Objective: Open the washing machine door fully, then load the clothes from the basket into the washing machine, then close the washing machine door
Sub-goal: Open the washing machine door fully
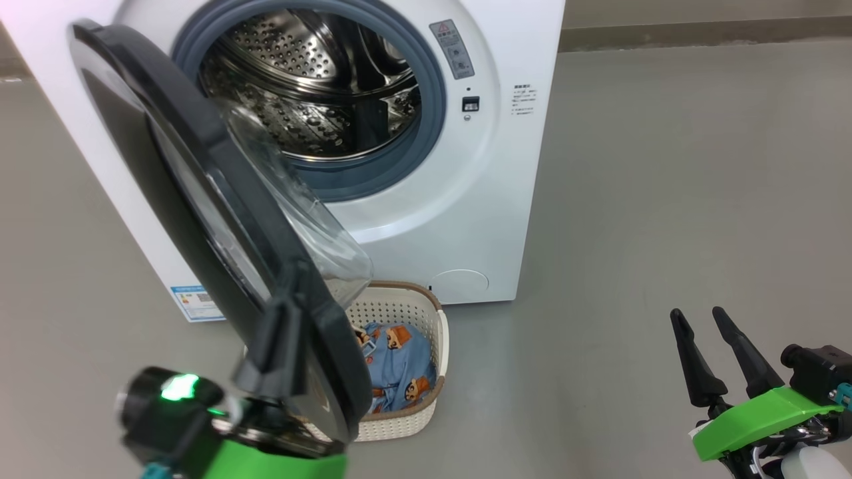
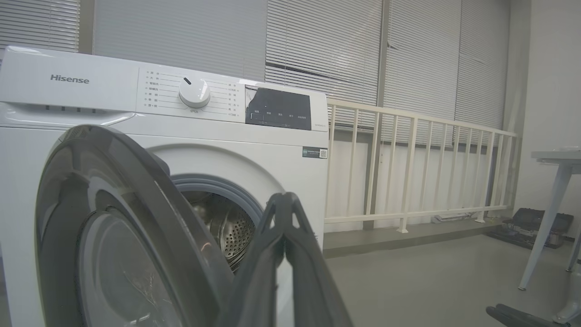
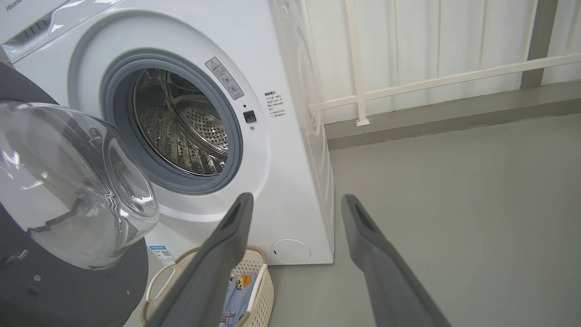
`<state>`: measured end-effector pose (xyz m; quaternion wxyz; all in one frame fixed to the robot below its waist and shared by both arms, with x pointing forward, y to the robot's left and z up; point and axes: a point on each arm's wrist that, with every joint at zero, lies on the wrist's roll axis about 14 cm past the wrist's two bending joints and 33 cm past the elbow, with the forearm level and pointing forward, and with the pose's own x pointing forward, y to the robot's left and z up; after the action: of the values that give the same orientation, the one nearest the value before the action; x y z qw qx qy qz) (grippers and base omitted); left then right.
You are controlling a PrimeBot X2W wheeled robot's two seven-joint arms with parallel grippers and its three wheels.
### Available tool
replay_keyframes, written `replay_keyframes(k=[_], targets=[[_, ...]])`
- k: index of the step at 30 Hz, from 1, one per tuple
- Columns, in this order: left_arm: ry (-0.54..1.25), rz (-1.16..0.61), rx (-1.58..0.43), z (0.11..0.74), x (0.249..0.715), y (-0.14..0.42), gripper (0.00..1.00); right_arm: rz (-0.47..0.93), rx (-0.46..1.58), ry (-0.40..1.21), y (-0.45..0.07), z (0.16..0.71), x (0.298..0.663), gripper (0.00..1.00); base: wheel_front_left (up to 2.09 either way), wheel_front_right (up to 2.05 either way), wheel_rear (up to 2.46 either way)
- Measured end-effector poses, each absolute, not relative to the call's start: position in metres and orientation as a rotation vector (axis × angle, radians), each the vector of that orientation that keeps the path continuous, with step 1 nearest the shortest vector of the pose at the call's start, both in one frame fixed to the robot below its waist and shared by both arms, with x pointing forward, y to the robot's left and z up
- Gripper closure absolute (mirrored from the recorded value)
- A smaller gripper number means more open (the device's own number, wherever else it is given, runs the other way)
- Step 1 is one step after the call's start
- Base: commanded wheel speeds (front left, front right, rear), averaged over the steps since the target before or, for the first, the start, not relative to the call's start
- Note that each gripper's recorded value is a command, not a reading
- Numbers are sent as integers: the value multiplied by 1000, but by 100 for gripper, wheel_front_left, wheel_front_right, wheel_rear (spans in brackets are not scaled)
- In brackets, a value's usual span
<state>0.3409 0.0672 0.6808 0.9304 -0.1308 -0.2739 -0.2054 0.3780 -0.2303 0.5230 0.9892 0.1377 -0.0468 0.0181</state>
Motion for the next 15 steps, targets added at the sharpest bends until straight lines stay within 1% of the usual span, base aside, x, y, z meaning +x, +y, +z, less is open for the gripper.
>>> replay_keyframes(k=[6,11,12,13,15], targets=[[-440,-531,-337,655,340,30,100,23,276,-92,-235,521,375,0,0,0,0],[-313,-552,-362,620,347,16,100,14,278,-87,-237,519,372,0,0,0,0],[-313,-552,-362,620,347,16,100,14,278,-87,-237,519,372,0,0,0,0],[-264,-559,-372,606,349,12,100,9,278,-86,-238,519,371,0,0,0,0],[-239,-560,-379,599,350,10,100,7,278,-85,-239,518,370,0,0,0,0]])
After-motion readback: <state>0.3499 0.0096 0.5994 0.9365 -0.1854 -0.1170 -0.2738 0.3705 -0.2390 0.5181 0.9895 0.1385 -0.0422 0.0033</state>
